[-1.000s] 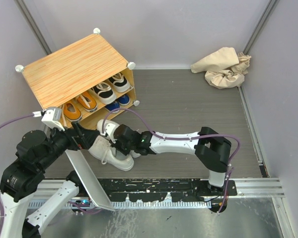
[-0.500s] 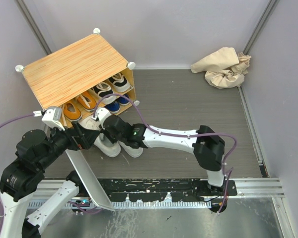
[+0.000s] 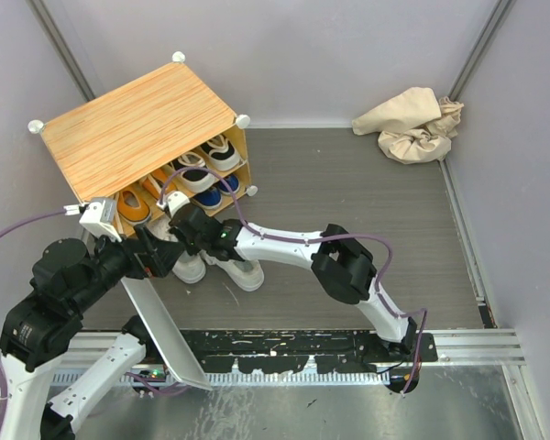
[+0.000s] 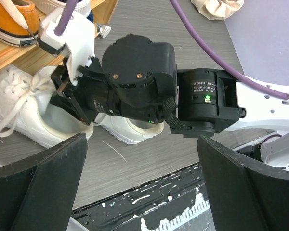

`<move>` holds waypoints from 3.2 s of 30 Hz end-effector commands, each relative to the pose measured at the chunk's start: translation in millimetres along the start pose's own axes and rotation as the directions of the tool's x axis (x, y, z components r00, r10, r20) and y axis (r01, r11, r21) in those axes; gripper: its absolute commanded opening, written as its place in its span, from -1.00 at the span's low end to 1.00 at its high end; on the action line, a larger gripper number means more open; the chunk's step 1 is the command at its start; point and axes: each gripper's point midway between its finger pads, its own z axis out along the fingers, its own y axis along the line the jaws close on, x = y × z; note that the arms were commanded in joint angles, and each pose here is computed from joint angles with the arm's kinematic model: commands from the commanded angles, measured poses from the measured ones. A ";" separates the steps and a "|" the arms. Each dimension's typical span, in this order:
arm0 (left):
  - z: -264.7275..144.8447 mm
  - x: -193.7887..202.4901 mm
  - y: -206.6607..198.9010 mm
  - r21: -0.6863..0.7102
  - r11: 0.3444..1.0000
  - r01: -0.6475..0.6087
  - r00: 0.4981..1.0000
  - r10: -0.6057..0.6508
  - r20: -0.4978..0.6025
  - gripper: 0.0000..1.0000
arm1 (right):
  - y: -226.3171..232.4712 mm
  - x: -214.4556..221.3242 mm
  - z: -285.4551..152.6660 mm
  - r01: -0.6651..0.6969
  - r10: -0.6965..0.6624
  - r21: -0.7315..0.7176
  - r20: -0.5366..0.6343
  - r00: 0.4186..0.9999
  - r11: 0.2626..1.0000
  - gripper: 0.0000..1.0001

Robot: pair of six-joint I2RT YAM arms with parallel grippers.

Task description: Place and organize the shoes in the shoe cabinet

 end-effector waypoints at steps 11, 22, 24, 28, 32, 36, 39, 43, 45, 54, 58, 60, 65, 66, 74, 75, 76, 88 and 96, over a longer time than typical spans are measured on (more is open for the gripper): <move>-4.1 -7.1 -2.8 0.004 1.000 0.002 1.000 -0.002 0.020 0.96 | 40.9 -81.7 -44.2 -0.036 0.085 -0.242 0.194 0.977 0.970 0.31; 11.9 2.5 3.9 -0.032 0.999 -0.014 0.999 0.013 -0.044 0.96 | 41.8 -44.7 -112.7 0.053 0.022 -0.360 0.202 0.979 0.931 0.59; 15.6 4.3 3.9 -0.032 0.999 -0.014 0.998 0.012 -0.054 0.96 | 46.6 -38.0 -109.5 0.072 0.006 -0.387 0.198 0.980 0.919 0.61; 17.1 -0.7 1.1 -0.020 1.000 -0.013 0.999 0.012 -0.032 0.96 | 56.0 -27.1 -89.9 0.082 -0.005 -0.421 0.182 0.983 0.903 0.64; 16.7 -5.5 4.5 -0.042 0.999 -0.012 1.000 0.012 -0.008 0.96 | 56.5 -16.3 -69.0 0.085 -0.027 -0.410 0.144 0.989 0.908 0.86; 21.1 -2.6 5.5 -0.047 0.999 -0.017 0.999 0.016 -0.030 0.96 | 55.4 -17.2 -60.0 0.079 -0.018 -0.396 0.156 0.988 0.915 0.90; 24.5 -0.6 4.1 -0.036 0.999 -0.012 0.999 0.010 -0.033 0.96 | 55.2 -20.5 -50.7 0.082 -0.013 -0.384 0.177 0.984 0.920 0.90; 25.4 0.3 5.9 -0.044 0.999 -0.010 0.999 0.008 -0.033 0.96 | 58.8 -29.9 -41.7 0.105 -0.021 -0.386 0.216 0.976 0.917 0.89; 26.5 0.3 6.2 -0.049 0.999 -0.010 0.999 0.008 -0.038 0.96 | 61.3 -29.6 -36.4 0.108 -0.025 -0.393 0.210 0.977 0.913 0.88; 29.9 0.5 8.0 -0.065 0.998 -0.009 0.999 0.005 -0.052 0.96 | 65.1 -18.0 -19.8 0.068 0.000 -0.400 0.168 0.986 0.914 0.43; 32.2 0.7 7.6 -0.064 0.998 0.000 0.999 -0.003 -0.049 0.96 | 63.0 -29.3 -21.6 0.070 0.002 -0.380 0.186 0.982 0.922 -0.46; 32.9 2.9 6.7 -0.058 0.998 0.003 0.998 -0.006 -0.060 0.96 | 64.0 -45.0 -27.2 0.081 0.003 -0.377 0.217 0.976 0.923 -0.64; 31.4 7.6 8.9 -0.061 0.998 0.005 0.998 -0.009 -0.067 0.96 | 62.0 -89.2 -38.1 0.091 0.019 -0.340 0.307 0.952 0.936 -0.77; 30.4 7.3 9.1 -0.061 0.998 0.006 0.998 -0.010 -0.062 0.96 | 61.4 -94.3 -36.7 0.079 0.032 -0.333 0.315 0.949 0.940 -0.78; 28.4 13.9 10.1 -0.052 0.999 0.012 0.997 -0.015 -0.070 0.96 | 57.9 -96.1 -6.5 -0.106 0.198 -0.300 0.295 0.935 0.948 -0.86; 28.3 14.9 9.2 -0.044 0.999 0.012 0.997 -0.015 -0.071 0.96 | 58.8 -96.2 -2.1 -0.115 0.206 -0.297 0.293 0.934 0.948 -0.86; 27.9 16.2 8.6 -0.038 0.999 0.013 0.997 -0.016 -0.073 0.96 | 57.4 -98.2 1.5 -0.128 0.216 -0.290 0.298 0.930 0.949 -0.86; 19.1 22.2 12.2 -0.043 0.999 0.004 0.997 -0.008 -0.083 0.96 | 48.9 -130.5 20.8 -0.175 0.257 -0.231 0.399 0.880 0.957 -0.87; 18.4 27.3 14.7 -0.056 0.998 0.014 0.995 -0.020 -0.102 0.96 | 48.2 -126.7 37.7 -0.098 0.170 -0.189 0.412 0.895 0.977 -0.87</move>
